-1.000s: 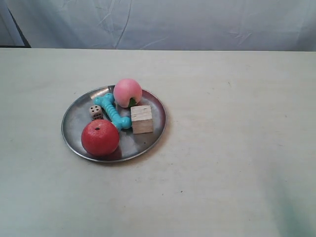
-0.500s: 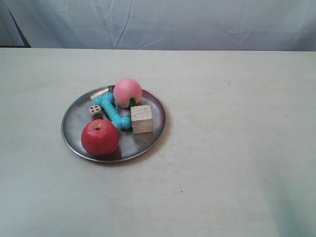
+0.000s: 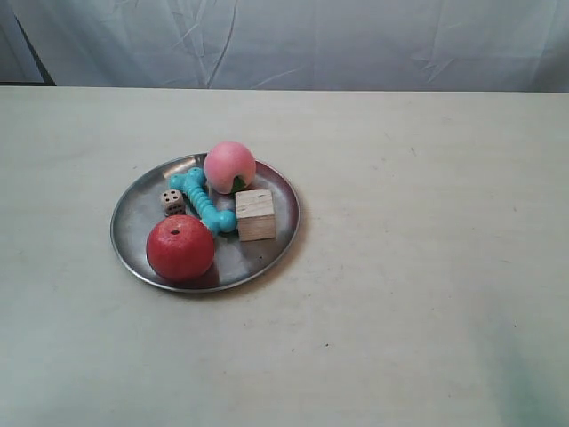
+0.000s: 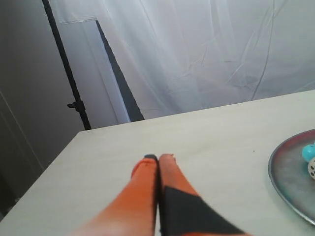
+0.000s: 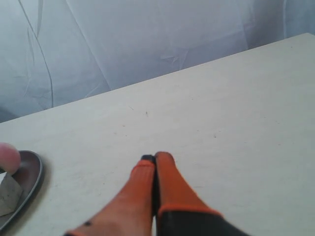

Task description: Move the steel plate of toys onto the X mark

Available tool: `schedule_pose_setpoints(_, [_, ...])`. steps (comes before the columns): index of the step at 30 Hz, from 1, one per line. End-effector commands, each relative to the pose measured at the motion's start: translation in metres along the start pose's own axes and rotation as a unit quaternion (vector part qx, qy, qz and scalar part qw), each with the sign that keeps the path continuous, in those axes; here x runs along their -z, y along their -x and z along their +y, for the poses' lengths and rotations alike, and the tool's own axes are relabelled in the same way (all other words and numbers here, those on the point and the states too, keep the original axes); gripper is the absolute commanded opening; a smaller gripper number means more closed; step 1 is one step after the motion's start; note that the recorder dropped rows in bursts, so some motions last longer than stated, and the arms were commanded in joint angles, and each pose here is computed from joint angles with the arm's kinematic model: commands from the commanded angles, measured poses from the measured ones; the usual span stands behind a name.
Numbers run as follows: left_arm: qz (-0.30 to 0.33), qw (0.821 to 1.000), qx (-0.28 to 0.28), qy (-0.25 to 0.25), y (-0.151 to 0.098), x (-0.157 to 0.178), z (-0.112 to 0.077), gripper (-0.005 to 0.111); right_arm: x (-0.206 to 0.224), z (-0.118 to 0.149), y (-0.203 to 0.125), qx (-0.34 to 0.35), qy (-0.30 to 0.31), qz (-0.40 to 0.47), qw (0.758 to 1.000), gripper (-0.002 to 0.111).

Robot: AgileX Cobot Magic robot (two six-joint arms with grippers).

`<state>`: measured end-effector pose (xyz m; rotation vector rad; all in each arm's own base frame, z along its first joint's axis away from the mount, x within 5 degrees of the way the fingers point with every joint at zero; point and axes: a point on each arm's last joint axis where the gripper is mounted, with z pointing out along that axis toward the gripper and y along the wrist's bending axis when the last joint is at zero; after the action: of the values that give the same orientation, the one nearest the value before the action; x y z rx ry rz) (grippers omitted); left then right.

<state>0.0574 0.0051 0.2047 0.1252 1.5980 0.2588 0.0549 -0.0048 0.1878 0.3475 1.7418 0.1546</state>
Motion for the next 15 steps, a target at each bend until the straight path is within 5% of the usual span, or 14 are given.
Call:
schedule_pose_setpoints(1, [0.001,1.000,-0.010,0.002,-0.0015,0.0002,-0.0001,0.000,0.0003,-0.0003,0.0003,0.002,-0.001,-0.007,1.000,-0.001])
schedule_pose_setpoints(15, [0.001,1.000,-0.010,0.002,-0.0015,0.0002,-0.0001,0.000,0.0003,-0.0001,0.0009,0.001,0.000,-0.010,1.000,-0.001])
